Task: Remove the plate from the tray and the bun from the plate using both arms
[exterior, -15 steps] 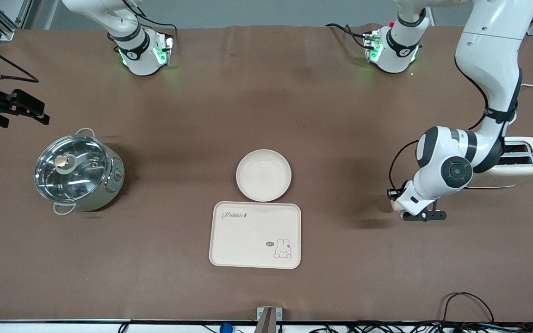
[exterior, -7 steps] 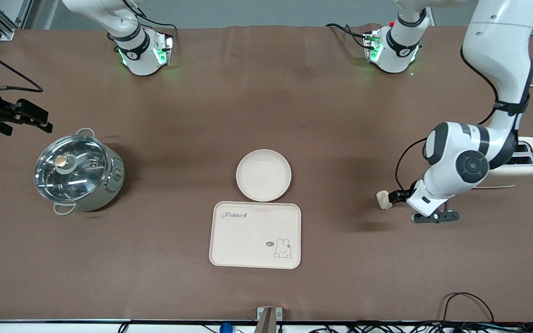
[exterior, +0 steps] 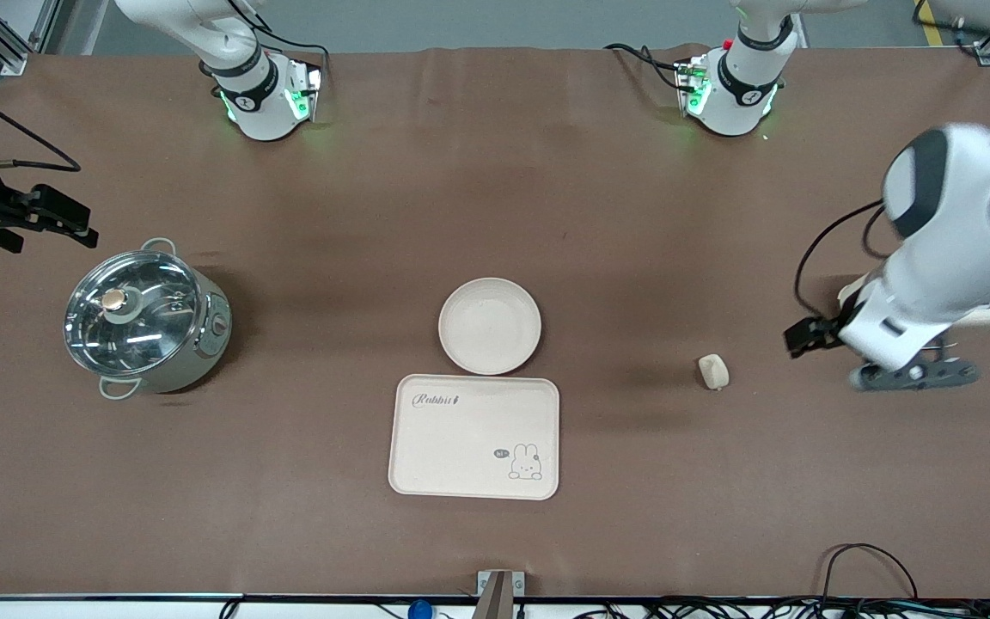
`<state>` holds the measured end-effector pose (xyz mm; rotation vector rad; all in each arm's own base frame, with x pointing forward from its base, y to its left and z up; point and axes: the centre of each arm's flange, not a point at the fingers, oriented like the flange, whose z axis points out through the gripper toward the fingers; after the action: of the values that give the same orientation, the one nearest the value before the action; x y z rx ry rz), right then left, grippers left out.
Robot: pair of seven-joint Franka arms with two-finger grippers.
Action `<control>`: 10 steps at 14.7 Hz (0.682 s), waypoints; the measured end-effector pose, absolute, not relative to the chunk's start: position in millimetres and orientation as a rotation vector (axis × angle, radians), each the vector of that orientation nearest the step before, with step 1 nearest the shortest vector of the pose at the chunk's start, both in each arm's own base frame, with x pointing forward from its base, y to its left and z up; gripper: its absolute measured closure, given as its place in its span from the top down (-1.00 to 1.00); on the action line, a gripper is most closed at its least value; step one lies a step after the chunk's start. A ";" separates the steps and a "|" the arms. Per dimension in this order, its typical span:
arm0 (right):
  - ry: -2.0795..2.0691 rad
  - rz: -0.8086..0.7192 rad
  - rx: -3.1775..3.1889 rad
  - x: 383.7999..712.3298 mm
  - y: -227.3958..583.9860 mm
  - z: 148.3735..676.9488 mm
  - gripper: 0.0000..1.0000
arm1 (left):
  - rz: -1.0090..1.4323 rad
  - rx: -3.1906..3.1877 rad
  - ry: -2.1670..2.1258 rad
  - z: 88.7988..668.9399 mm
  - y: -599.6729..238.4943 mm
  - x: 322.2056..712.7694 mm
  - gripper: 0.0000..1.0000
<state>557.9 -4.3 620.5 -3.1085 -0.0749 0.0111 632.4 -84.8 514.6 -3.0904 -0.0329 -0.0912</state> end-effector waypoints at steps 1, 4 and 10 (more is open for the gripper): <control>-0.079 0.011 -3.108 557.9 -2.8 620.5 1.00 | -0.094 -3.085 -0.035 542.9 -83.7 621.9 1.00; -0.083 0.011 -3.108 557.8 -1.4 620.6 1.00 | -0.061 -3.072 -0.023 602.7 -80.3 588.5 1.00; -0.074 0.012 -3.109 557.6 -4.6 620.9 1.00 | -0.057 -3.072 0.028 661.7 -68.1 533.7 1.00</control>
<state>557.6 -4.6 620.9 -3.1085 -0.0741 0.0116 533.7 -68.1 661.7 -3.0718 0.0281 -0.0570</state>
